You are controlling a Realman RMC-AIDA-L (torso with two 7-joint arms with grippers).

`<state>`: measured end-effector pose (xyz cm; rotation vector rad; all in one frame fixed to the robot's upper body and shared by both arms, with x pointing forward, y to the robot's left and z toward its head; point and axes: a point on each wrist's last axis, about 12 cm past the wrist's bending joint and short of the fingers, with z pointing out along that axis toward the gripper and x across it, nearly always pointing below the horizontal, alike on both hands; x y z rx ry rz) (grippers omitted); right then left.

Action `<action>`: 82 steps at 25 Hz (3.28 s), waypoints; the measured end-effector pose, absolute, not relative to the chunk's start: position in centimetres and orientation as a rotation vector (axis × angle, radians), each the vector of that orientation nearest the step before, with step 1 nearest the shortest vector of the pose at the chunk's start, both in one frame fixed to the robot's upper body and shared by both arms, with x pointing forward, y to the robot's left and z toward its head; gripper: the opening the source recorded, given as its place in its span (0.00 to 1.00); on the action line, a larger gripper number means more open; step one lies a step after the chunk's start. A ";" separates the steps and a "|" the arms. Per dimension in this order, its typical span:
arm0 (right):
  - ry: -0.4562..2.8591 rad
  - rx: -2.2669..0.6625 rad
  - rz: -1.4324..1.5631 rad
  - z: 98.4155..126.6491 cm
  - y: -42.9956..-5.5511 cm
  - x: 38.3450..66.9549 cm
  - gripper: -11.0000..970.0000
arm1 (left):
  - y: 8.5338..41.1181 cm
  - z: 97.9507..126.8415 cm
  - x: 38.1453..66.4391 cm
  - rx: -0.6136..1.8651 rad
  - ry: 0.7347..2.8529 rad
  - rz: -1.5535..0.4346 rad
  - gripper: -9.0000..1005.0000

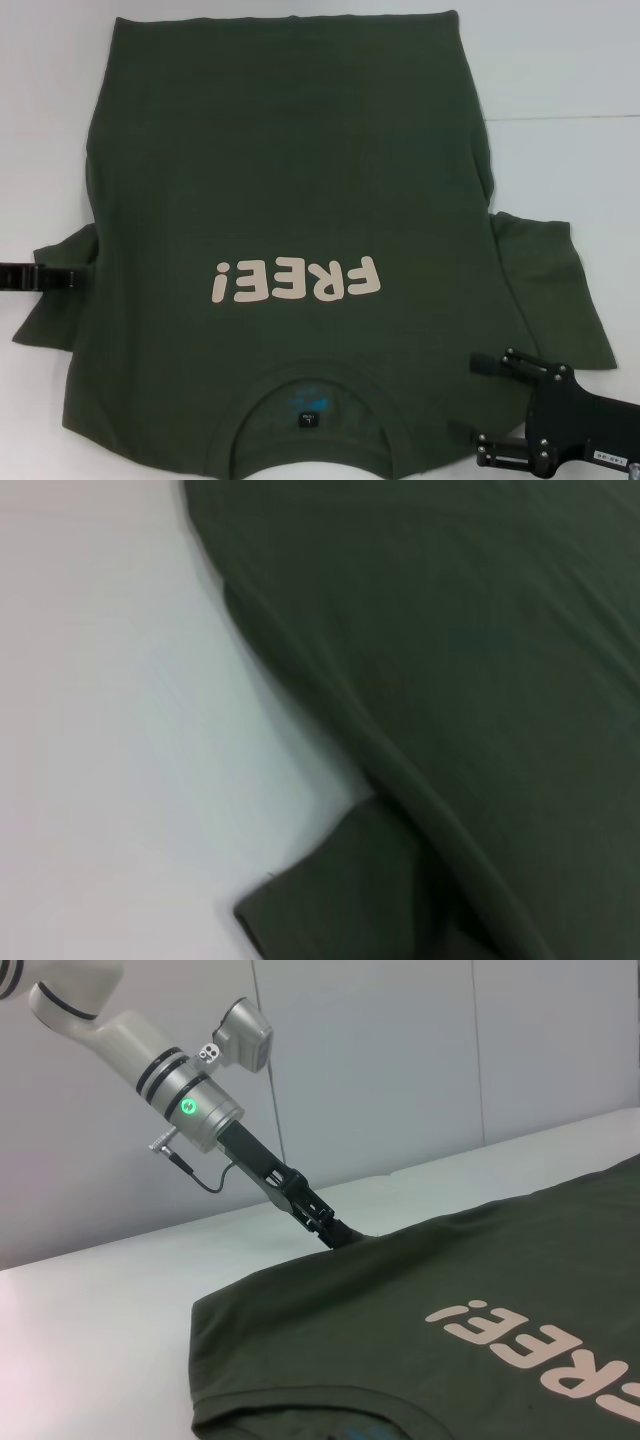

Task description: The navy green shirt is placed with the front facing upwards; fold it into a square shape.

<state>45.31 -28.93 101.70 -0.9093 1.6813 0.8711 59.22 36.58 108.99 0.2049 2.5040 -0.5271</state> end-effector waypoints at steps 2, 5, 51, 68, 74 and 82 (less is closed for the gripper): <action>1.681 -0.909 0.871 101.7 -28.9 45.3 0.93 | 36.6 108.9 59.3 0.199 2.501 -0.517 0.62; 1.681 -0.908 0.869 101.7 -28.9 45.4 0.93 | 36.4 108.7 59.4 0.196 2.499 -0.507 0.54; 1.687 -0.901 0.869 101.7 -29.1 45.3 0.93 | 38.9 109.7 57.8 0.161 2.370 -0.406 0.05; 1.682 -0.883 0.859 101.8 -29.1 45.5 0.93 | 38.4 113.8 57.9 0.150 2.394 -0.518 0.05; 1.683 -0.880 0.858 101.8 -29.2 45.5 0.93 | 35.9 114.9 58.5 0.180 2.449 -0.579 0.05; 1.685 -0.877 0.862 101.7 -29.2 45.3 0.93 | 32.3 115.4 59.1 0.266 2.475 -0.600 0.05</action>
